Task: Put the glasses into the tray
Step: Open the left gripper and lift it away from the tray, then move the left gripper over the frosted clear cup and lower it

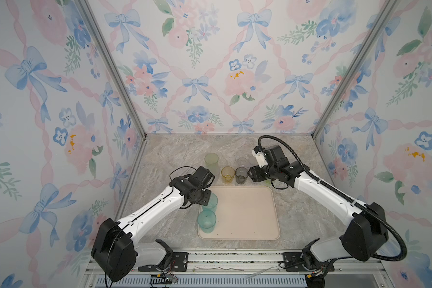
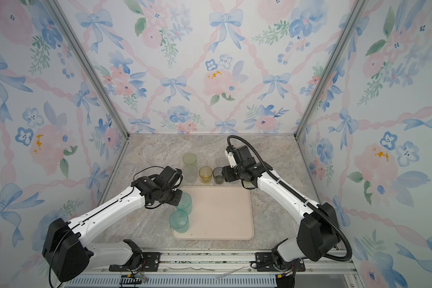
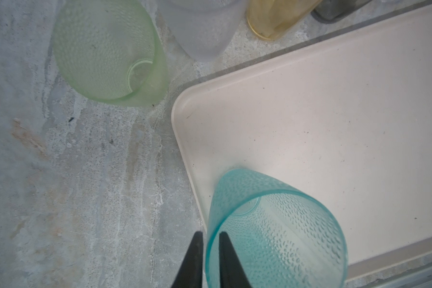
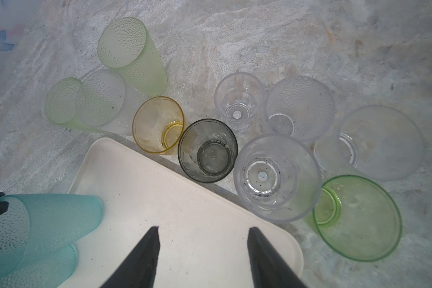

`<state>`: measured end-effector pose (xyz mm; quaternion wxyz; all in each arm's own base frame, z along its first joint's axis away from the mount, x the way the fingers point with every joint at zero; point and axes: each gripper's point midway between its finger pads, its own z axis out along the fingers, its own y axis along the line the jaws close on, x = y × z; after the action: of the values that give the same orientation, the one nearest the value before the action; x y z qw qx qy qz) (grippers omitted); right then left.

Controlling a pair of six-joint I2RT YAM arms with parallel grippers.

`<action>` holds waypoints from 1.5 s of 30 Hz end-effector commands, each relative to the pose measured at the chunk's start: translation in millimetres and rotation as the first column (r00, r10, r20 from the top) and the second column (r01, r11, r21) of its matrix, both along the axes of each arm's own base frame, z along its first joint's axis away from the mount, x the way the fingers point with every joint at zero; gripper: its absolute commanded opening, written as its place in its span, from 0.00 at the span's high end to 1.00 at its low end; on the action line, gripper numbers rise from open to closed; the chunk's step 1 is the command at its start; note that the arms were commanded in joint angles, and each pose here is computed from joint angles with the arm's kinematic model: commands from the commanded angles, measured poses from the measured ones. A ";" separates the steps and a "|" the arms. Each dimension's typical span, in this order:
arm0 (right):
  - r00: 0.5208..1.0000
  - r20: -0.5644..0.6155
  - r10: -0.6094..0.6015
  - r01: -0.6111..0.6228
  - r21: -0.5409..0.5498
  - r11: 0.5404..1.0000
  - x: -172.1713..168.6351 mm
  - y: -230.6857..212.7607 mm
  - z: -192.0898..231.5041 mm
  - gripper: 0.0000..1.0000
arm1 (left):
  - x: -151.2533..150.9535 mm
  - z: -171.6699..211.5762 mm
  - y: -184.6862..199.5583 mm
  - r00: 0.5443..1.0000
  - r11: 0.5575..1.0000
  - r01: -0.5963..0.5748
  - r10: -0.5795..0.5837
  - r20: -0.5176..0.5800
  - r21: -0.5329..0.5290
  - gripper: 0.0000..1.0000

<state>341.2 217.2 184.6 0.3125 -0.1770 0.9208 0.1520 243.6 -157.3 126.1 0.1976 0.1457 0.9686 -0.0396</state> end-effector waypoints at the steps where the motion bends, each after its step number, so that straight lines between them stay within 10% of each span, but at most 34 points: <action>1: 1.000 -0.003 0.000 0.000 0.008 1.000 -4.3 -1.2 2.0 0.40 | -1.0 0.5 -1.6 1.000 1.000 -0.003 0.003 0.003 -0.013 0.82; 21: 1.000 0.000 -0.002 0.002 -0.004 1.000 -0.4 -1.0 4.3 0.40 | 16.8 51.2 10.8 0.979 0.997 -0.065 0.070 0.191 -0.033 0.73; 31: 0.996 -0.046 -0.081 0.073 -0.151 0.986 15.7 -29.5 -4.3 0.55 | 79.0 115.1 -2.8 0.874 0.983 -0.059 0.134 0.467 -0.171 0.73; 45: 0.993 -0.085 -0.084 0.069 -0.174 0.982 21.0 -28.0 -19.6 0.53 | 134.2 48.9 -25.8 0.964 0.990 0.005 0.033 0.265 -0.140 0.71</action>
<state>359.0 192.5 169.5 0.2686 -0.1624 0.9463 0.0779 373.8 -175.0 176.8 0.3458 0.1070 0.9289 -0.0774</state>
